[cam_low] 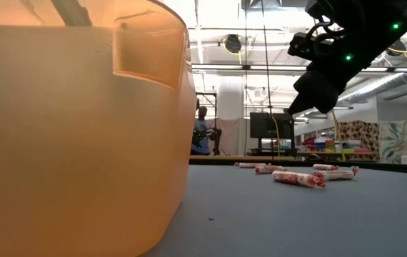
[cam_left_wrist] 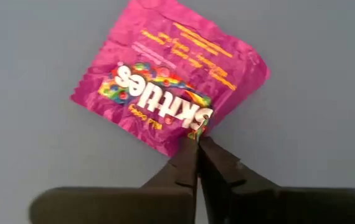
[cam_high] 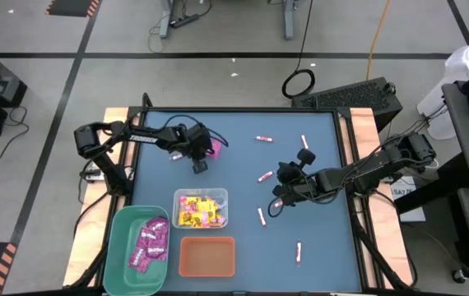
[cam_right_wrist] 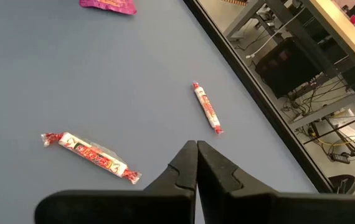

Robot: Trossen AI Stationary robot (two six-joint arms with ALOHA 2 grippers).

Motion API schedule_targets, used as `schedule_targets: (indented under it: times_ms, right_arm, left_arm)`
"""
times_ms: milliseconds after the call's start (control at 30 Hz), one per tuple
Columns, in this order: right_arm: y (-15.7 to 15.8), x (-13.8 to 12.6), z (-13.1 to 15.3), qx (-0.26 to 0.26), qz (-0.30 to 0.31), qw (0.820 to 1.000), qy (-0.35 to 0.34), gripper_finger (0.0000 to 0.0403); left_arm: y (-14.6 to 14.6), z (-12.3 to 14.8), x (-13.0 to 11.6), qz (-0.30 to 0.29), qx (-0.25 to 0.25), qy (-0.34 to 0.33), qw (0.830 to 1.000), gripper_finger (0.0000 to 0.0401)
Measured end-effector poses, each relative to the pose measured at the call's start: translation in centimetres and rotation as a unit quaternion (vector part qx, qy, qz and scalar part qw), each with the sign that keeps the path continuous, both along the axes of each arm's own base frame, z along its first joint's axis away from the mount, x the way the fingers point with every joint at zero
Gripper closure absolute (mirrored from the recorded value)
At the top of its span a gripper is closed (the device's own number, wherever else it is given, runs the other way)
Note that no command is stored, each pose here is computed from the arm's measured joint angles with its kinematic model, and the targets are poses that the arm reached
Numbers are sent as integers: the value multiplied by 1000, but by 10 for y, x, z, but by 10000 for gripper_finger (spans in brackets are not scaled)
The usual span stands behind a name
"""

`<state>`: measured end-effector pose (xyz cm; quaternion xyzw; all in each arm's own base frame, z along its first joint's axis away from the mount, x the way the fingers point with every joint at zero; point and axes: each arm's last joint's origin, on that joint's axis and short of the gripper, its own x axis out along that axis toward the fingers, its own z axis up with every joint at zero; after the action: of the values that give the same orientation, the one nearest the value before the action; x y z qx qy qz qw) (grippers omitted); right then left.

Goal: Sort candy
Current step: Put the purple candy into the green bin

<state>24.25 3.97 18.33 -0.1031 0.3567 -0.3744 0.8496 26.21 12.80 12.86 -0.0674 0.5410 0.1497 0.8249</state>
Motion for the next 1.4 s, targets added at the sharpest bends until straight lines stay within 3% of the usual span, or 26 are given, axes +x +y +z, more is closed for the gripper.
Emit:
schedule_targets:
  times_ms: [400,633,800,967,1400]
  right_arm:
    - [2,8,4,20,10,999,-42,403]
    - [7,22,14,45,69,992,-91,395]
    - [12,34,11,62,124,985,-103,362]
    - [18,51,-3,41,159,981,-108,320]
    - [25,82,-42,-16,200,970,-135,206]
  left_arm:
    - [-32,31,11,-50,65,-52,995,399]
    - [-60,60,17,-91,104,-121,983,400]
    - [-81,81,19,-119,119,-178,969,400]
    - [-100,91,23,-148,123,-224,955,401]
    - [-119,94,27,-178,119,-245,946,401]
